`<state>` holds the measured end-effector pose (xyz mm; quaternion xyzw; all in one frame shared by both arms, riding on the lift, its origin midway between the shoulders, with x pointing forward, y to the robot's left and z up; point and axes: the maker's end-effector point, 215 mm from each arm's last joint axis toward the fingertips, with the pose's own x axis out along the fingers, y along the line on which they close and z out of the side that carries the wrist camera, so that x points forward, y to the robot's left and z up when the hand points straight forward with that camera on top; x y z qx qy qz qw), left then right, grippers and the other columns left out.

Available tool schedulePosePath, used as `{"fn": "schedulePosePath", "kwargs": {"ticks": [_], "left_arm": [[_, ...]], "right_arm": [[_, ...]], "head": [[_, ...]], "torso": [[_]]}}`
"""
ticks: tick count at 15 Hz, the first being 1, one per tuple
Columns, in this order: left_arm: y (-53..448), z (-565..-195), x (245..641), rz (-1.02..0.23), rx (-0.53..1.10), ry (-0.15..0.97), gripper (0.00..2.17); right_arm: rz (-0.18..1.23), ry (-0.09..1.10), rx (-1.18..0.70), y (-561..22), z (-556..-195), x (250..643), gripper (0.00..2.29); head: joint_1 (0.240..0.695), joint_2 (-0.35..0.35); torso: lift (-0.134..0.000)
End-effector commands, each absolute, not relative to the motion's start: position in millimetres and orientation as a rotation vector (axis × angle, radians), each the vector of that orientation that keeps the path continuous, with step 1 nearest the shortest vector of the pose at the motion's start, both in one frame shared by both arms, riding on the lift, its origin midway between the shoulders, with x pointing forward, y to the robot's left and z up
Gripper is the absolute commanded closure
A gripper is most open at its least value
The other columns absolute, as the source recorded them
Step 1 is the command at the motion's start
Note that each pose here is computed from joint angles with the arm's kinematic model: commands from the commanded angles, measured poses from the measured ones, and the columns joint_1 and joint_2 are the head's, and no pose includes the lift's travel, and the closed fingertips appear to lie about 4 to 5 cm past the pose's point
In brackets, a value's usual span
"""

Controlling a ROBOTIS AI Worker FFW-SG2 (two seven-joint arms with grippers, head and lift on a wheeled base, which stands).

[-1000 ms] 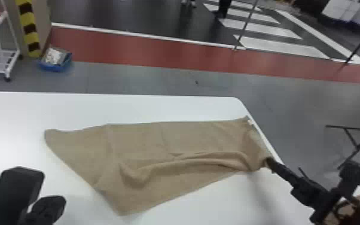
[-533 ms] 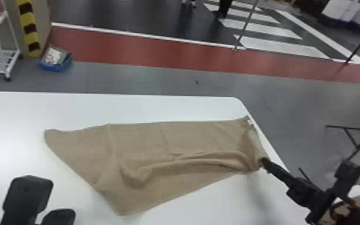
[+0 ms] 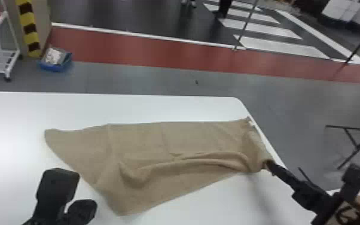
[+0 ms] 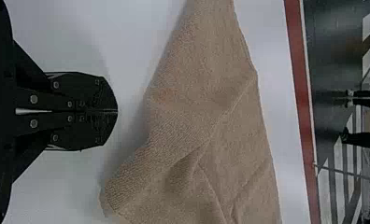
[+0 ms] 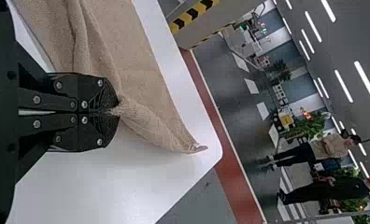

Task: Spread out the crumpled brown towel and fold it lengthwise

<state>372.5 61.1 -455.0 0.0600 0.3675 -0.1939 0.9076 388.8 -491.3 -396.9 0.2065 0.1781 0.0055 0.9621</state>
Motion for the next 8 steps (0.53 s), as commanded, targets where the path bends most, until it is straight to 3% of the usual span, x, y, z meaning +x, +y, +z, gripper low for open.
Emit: {"fn": "schedulePosePath", "kwargs": {"ticks": [1,8], "left_arm": [[51.8,-452.4,380.5,-0.403,0.116,0.738,1.79],[6.8,-389.7,421.8,-0.443,0.012,0.608,1.79]], "right_arm": [[0.013,0.355,0.419,-493.5,-393.4,385.0,1.45],[0.009,0.353,0.426,-495.8,-392.9,380.8,1.45]], "head": [[0.695,-0.35],[0.695,-0.35]], "torso": [[-0.125],[-0.125]]}}
